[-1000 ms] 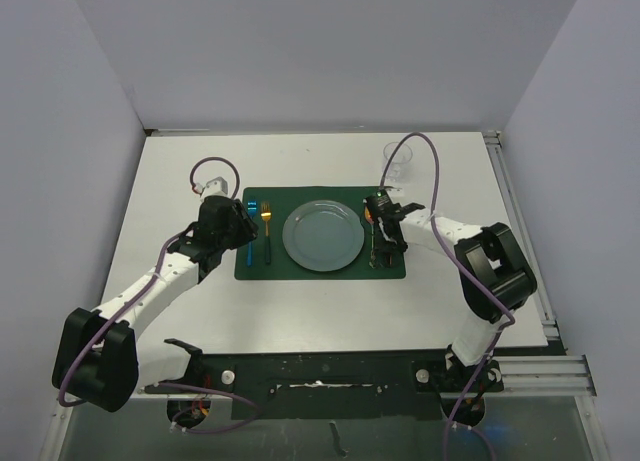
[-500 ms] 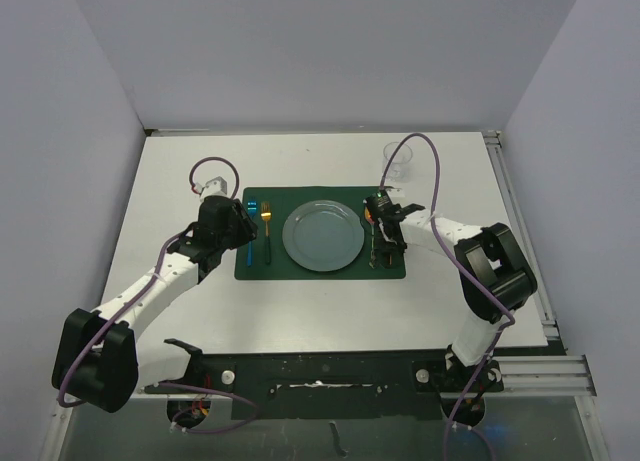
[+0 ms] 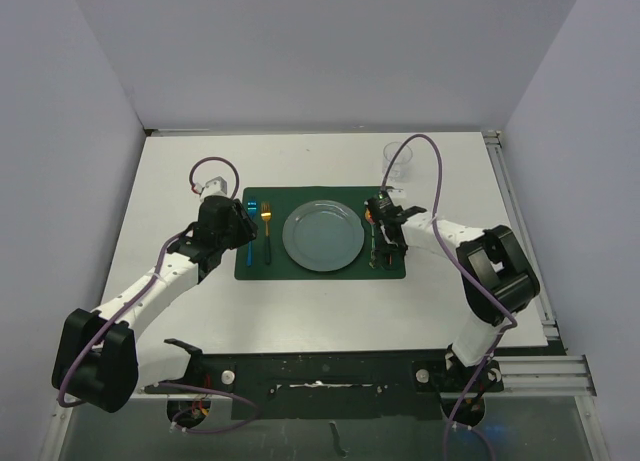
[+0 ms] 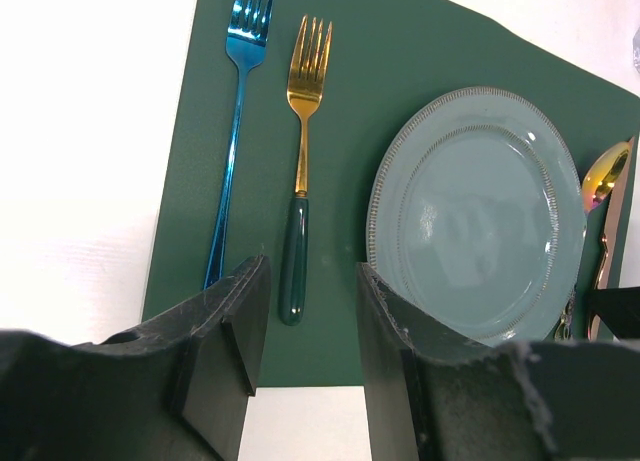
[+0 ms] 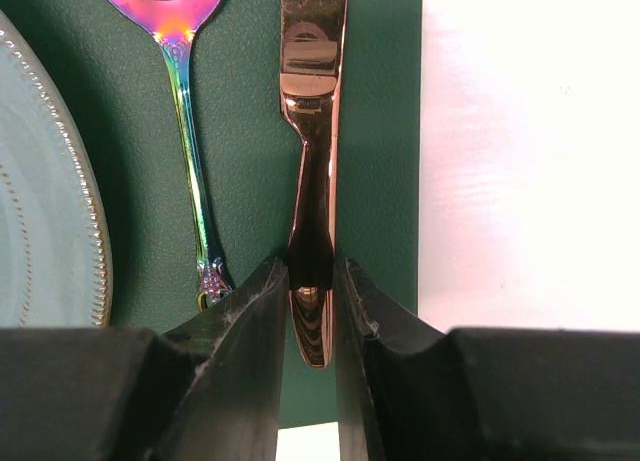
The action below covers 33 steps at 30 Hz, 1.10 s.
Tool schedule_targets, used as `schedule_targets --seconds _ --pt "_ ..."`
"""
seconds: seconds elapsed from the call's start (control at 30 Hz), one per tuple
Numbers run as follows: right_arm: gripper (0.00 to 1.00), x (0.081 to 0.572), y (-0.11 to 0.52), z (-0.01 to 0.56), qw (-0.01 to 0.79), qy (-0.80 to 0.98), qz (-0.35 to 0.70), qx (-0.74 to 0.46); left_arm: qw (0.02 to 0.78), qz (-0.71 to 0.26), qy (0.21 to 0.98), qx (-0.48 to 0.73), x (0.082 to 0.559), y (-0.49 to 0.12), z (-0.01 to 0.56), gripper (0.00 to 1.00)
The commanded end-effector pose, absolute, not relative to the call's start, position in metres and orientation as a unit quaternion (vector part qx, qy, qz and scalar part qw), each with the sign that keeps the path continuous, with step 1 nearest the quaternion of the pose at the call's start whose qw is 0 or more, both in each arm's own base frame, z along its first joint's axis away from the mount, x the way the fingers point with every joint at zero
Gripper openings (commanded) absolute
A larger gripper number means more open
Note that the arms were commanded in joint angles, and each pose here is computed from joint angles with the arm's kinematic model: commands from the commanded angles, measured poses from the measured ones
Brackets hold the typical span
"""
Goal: Set the dinner table for one person
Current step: Adjust the knife on the napkin.
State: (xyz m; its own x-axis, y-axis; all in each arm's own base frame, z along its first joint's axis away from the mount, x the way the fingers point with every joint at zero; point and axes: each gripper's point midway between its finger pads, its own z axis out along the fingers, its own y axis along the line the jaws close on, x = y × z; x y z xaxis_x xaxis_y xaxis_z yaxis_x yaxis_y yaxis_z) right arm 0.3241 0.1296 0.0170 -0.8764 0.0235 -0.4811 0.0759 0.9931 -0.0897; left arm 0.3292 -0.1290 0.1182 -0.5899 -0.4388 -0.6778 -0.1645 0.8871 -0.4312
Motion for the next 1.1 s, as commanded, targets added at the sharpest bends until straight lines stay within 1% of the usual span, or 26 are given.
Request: schedule_targets --seconds 0.0,1.07 --pt "0.0 0.3077 0.1167 0.0107 0.229 0.97 -0.072 0.031 0.454 -0.187 0.855 -0.168 0.3429 -0.1369 0.1433 0.37" --pt "0.0 0.3014 0.1114 0.0169 0.212 0.973 -0.091 0.006 0.446 -0.194 0.858 -0.163 0.3447 -0.1466 0.1362 0.37"
